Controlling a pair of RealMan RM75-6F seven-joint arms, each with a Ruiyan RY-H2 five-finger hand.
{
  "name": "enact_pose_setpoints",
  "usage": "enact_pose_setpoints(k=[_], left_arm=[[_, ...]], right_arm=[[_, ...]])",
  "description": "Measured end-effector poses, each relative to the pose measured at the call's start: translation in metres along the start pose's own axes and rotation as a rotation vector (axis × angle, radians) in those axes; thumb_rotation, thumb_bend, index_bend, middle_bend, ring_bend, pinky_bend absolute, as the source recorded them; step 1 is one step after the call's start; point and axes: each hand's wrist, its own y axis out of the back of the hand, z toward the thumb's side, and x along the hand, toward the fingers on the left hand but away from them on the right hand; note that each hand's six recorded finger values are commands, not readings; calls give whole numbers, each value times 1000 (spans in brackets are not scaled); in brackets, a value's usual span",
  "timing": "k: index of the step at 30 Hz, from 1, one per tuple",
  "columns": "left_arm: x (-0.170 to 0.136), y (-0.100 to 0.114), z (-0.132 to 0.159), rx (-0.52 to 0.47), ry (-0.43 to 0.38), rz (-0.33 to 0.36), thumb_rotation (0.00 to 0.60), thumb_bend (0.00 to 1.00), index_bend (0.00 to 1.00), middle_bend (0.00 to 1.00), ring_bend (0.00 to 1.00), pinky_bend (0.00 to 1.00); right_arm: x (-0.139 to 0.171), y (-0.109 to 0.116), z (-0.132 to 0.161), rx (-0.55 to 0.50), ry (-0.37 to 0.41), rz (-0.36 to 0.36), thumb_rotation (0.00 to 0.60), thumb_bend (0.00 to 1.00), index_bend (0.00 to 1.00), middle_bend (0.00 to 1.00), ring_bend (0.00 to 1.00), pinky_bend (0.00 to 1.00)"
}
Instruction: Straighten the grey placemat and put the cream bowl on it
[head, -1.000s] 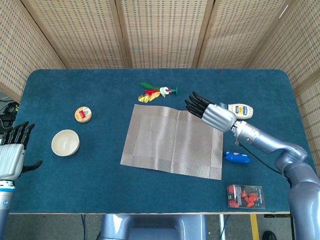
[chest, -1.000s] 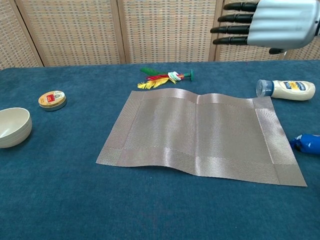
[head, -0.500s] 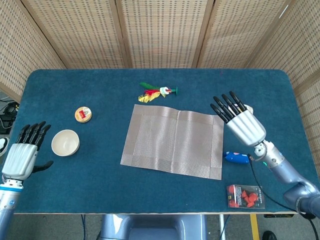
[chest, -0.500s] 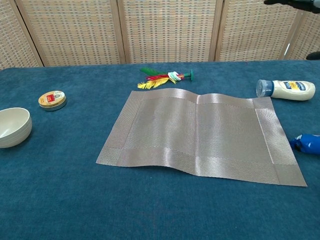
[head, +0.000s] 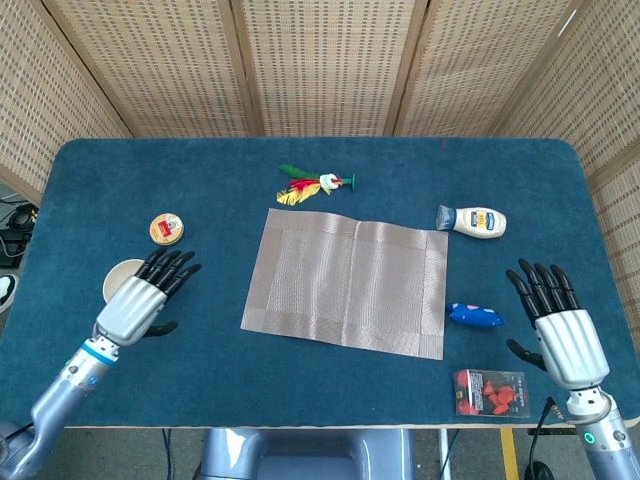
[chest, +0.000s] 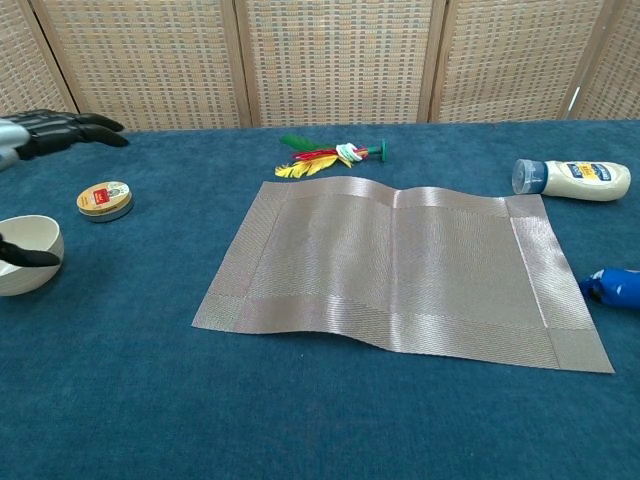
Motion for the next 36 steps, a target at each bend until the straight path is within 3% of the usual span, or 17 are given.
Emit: enact_pose_setpoints(k=[5, 12, 23, 36], left_arm=[[35, -17, 15, 54, -78, -43, 600, 13, 133, 0, 0, 0], [71, -43, 34, 166, -162, -110, 600, 132, 143, 0, 0, 0], [90, -70, 41, 219, -198, -147, 600, 135, 142, 0, 0, 0], [95, -86, 52, 224, -223, -176, 600, 135, 137, 0, 0, 0]], right_arm=[[10, -10, -3, -11, -44, 7, 600, 0, 29, 0, 0, 0], [9, -13, -12, -5, -82, -3, 600, 0, 30, 0, 0, 0], [7, -17, -18, -7, -99, 3, 600, 0, 36, 0, 0, 0], [5, -17, -19, -31, -97, 12, 600, 0, 41, 0, 0, 0]])
